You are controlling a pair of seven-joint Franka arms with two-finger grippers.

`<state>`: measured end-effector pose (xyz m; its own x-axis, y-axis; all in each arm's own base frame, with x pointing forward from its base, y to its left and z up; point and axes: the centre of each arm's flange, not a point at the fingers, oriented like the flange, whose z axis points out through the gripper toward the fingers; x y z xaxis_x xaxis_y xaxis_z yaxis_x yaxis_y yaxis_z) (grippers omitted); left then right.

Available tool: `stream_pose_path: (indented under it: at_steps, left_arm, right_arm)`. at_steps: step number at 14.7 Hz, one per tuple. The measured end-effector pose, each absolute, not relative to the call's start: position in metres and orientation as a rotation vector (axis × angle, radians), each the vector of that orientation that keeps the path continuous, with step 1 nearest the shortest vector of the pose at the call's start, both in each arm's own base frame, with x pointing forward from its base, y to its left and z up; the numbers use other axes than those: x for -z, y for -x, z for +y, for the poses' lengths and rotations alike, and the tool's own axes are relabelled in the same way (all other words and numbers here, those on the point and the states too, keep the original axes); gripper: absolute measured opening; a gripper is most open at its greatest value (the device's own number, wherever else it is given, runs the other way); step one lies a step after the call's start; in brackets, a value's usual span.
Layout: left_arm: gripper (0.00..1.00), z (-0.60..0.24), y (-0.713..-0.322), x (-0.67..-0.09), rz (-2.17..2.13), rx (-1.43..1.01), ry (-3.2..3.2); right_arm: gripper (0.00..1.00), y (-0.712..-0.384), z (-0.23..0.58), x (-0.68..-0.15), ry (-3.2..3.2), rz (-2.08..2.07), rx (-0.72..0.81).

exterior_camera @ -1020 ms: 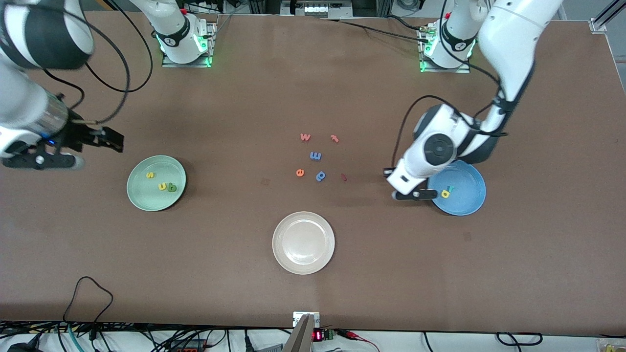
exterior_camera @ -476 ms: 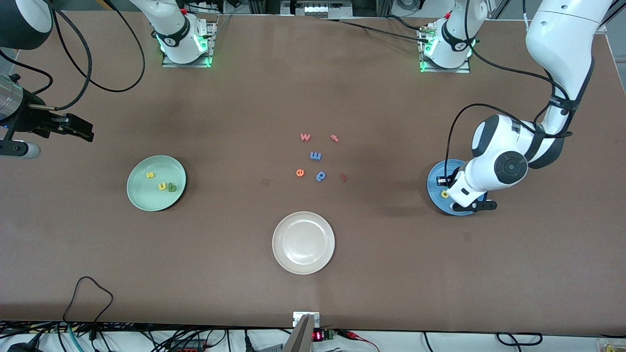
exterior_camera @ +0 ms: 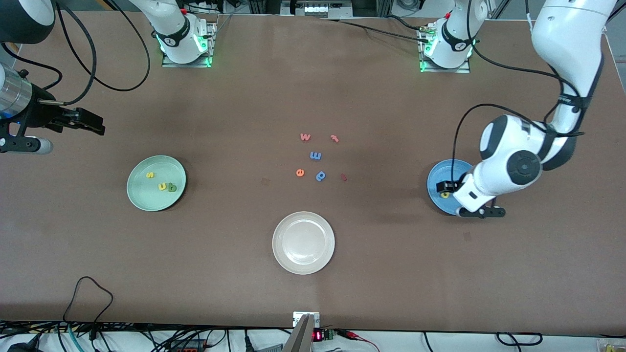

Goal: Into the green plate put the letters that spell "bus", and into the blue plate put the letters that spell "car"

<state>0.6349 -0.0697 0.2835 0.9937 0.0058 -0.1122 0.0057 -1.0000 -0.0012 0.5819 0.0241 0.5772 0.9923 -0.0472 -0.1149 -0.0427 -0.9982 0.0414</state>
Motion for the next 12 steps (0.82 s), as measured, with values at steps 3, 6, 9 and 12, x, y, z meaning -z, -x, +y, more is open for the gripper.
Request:
stream_pose_path:
  at_steps: [3, 6, 9, 12]
  left_arm:
    - [1.0, -0.048, -0.67, -0.367, 0.025, -0.075, 3.129]
    - [1.0, -0.033, -0.688, -0.454, 0.057, 0.016, 3.12]
    - [1.0, -0.008, -0.689, -0.488, -0.03, 0.026, 3.114]
    - [1.0, 0.021, -0.678, -0.518, -0.149, 0.041, 3.131]
  right_arm:
    - [1.0, -0.582, 0.024, -0.577, -3.097, -0.07, 0.181]
    - [1.0, -0.583, 0.022, -0.574, -3.096, -0.074, 0.187]
    - [1.0, -0.583, 0.024, -0.574, -3.096, -0.07, 0.188]
    - [1.0, -0.583, 0.024, -0.574, -3.096, -0.069, 0.187]
